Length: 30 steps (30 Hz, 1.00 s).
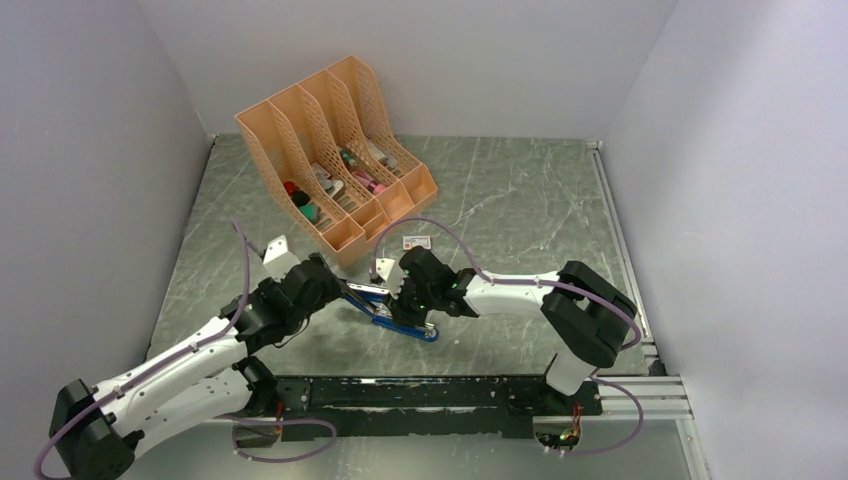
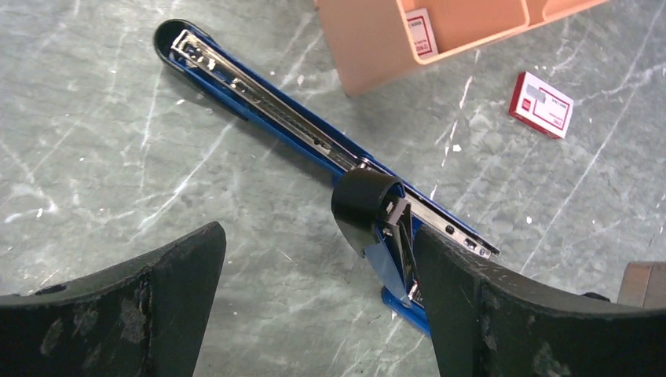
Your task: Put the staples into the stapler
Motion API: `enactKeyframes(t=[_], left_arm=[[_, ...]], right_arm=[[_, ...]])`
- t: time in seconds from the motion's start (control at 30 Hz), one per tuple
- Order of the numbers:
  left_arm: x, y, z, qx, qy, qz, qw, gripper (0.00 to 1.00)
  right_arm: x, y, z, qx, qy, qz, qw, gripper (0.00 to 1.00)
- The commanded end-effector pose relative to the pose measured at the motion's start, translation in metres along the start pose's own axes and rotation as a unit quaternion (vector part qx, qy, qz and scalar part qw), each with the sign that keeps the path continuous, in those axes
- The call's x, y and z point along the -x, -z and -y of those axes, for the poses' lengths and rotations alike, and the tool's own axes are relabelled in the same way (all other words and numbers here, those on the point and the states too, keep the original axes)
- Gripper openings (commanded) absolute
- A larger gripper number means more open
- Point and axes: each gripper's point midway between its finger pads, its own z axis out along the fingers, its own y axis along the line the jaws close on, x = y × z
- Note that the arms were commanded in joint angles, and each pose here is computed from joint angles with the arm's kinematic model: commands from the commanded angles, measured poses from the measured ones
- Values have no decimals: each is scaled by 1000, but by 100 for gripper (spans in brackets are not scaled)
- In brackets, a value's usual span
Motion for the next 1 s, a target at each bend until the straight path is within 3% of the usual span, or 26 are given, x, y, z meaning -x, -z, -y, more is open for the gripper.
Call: enactKeyframes(t=[0.0, 0.23, 0.67, 0.77, 0.97], left_arm=[[15, 4, -9, 36, 26, 22, 999, 93], [6, 0, -23, 57, 43, 7, 997, 90], [26, 9, -37, 62, 72, 36, 995, 87], [45, 16, -25, 32, 68, 64, 995, 87], [126, 60, 3, 7, 31, 164, 986, 87]], right_arm=[[-4, -4, -2, 9, 0, -4, 1000, 0], [-5, -2, 0, 2, 6, -2, 1000, 0], [-1, -5, 15, -31, 58, 6, 998, 0], [5, -7, 18, -39, 77, 17, 996, 0], [28, -25, 20, -40, 126, 27, 991, 0]])
